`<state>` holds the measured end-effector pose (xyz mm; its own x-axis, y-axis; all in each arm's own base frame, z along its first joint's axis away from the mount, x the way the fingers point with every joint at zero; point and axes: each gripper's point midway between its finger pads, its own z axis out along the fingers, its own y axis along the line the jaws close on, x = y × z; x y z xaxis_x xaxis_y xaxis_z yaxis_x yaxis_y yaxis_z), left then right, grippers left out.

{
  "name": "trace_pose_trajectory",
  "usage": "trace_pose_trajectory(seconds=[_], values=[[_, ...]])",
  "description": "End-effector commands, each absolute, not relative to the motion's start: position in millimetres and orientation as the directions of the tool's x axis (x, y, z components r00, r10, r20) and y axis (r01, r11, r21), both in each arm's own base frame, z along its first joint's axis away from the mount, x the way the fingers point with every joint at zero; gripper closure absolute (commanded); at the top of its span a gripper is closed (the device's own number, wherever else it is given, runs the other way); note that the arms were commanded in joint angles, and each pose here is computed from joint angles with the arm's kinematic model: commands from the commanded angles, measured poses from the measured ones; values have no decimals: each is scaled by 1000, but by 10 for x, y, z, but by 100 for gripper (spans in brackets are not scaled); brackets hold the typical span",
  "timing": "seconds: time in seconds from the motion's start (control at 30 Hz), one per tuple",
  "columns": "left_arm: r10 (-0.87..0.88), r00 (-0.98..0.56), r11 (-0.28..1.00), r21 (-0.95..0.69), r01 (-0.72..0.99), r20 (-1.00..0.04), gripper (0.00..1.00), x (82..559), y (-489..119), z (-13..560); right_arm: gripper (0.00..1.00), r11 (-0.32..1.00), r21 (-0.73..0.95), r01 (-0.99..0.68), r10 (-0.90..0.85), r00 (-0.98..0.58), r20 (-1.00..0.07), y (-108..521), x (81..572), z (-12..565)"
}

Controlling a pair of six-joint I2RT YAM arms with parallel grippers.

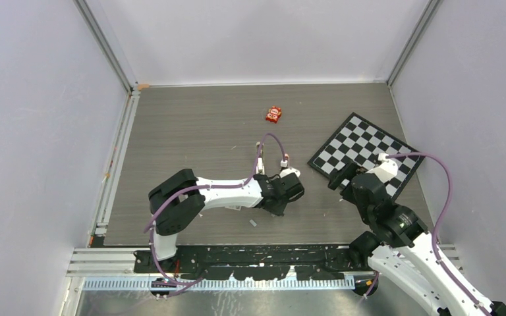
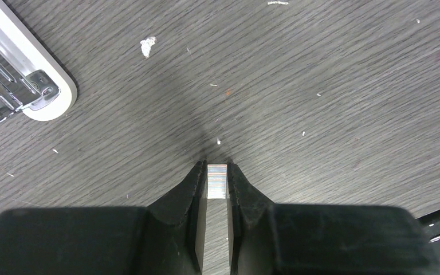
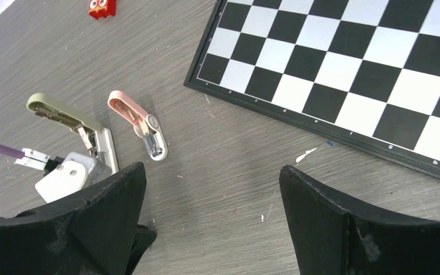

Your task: Load the staples into the stapler

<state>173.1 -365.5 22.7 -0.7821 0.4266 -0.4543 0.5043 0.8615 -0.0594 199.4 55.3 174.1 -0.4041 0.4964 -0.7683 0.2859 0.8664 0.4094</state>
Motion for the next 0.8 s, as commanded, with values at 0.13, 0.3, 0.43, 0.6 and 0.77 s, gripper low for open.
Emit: trace_pose_trajectory(seconds=[0.13,0.3,0.43,0.6,0.77], values=[[313,-823,866,-214,452,-475,87,1785,-3677,580,10,869,485,93,466,-482,-742,1005,2082,1748],[94,-890,801,-497,334,-446,87,1926,-3643,979,22,786,601,-146,431,-567,-702,1519,1999,1773],[-73,-910,685,-684,252,-408,87,2064,-3533,1346,33,648,695,-311,432,-601,-672,1872,1897,1922],[-194,-883,581,-775,249,-428,86,2134,-3373,1792,41,472,775,-420,425,-663,-617,2223,1806,2118],[-272,-845,491,-821,290,-461,84,2091,-3298,2226,42,277,831,-482,453,-697,-556,2482,1768,2399]])
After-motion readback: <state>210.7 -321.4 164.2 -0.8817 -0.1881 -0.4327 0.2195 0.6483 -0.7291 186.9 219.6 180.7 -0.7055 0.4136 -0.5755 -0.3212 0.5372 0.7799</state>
